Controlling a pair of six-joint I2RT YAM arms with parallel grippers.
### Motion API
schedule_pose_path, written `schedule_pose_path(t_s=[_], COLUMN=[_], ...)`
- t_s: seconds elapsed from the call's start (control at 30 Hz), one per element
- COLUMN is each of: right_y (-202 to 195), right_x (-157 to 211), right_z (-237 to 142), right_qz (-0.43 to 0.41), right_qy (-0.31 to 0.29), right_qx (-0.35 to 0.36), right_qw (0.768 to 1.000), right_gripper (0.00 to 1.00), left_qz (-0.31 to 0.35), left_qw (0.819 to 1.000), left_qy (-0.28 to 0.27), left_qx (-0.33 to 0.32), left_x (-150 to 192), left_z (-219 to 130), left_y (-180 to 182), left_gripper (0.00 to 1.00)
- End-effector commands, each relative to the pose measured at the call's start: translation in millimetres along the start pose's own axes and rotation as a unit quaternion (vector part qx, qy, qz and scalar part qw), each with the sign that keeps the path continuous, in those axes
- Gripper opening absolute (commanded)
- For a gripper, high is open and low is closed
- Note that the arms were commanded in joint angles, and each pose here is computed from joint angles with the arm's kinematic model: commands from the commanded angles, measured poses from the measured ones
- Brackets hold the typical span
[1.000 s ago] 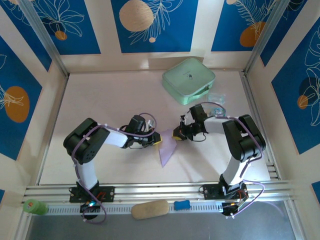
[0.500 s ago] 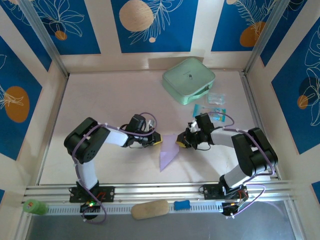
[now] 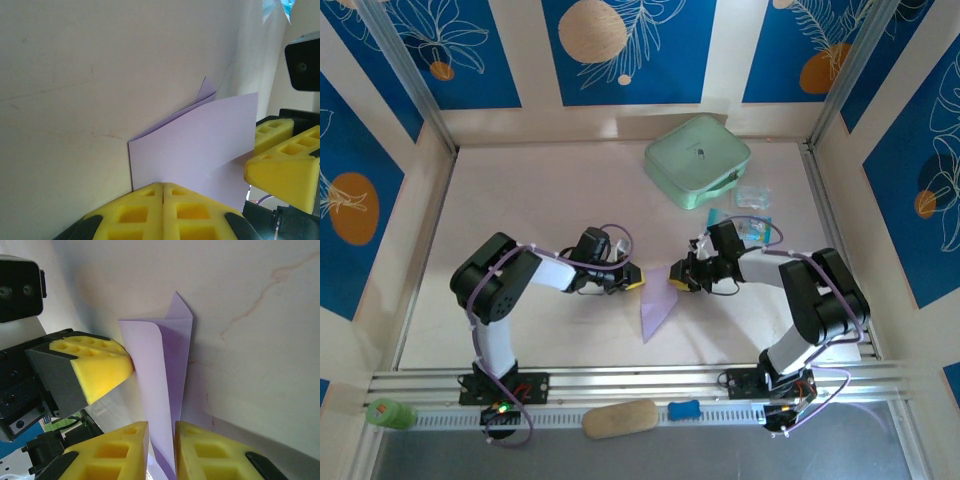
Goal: Fold a paper plane with a square sheet of paper (pick it up from the middle)
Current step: Fold the wing for the fifth time at the center of the table.
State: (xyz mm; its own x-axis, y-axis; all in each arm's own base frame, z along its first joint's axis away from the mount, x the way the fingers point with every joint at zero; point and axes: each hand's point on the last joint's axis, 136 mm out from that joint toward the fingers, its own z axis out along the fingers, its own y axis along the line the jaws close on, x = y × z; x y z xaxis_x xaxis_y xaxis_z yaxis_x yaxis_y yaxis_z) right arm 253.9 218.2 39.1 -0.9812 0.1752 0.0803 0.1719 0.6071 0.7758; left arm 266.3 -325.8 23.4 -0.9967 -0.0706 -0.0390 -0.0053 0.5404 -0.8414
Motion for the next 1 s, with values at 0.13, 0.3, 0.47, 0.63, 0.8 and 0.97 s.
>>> schedule_pose_path(t_s=[0.13, 0.3, 0.47, 0.63, 0.8, 0.97], right_y=[0, 0, -5, -9, -17, -20], right_x=[4, 2, -4, -7, -7, -6], right_z=[3, -1, -12, -20, -23, -29], right_qz=[-0.007, 0.004, 0.058, 0.121, 0.174, 0.195], right_qy=[0.026, 0.012, -0.03, -0.073, -0.099, -0.121], right_qx=[-0.004, 0.003, 0.029, 0.033, 0.032, 0.03], right_qw=[1.0, 1.0, 0.997, 0.989, 0.979, 0.973], right_gripper=[0.14, 0.07, 0.05, 0.03, 0.02, 0.02], left_qz=[-0.006, 0.017, 0.058, 0.144, 0.257, 0.349], left_qw=[1.0, 1.0, 0.996, 0.983, 0.952, 0.915], left_qy=[0.012, -0.011, -0.047, -0.065, -0.071, -0.054], left_qx=[-0.022, -0.016, -0.043, -0.099, -0.154, -0.195], left_x=[6, 0, -5, 8, 33, 64], left_z=[7, -4, -26, -45, -52, -40], left_y=[13, -4, -17, -27, -38, -43], left_gripper=[0.0, 0.06, 0.17, 0.26, 0.35, 0.4])
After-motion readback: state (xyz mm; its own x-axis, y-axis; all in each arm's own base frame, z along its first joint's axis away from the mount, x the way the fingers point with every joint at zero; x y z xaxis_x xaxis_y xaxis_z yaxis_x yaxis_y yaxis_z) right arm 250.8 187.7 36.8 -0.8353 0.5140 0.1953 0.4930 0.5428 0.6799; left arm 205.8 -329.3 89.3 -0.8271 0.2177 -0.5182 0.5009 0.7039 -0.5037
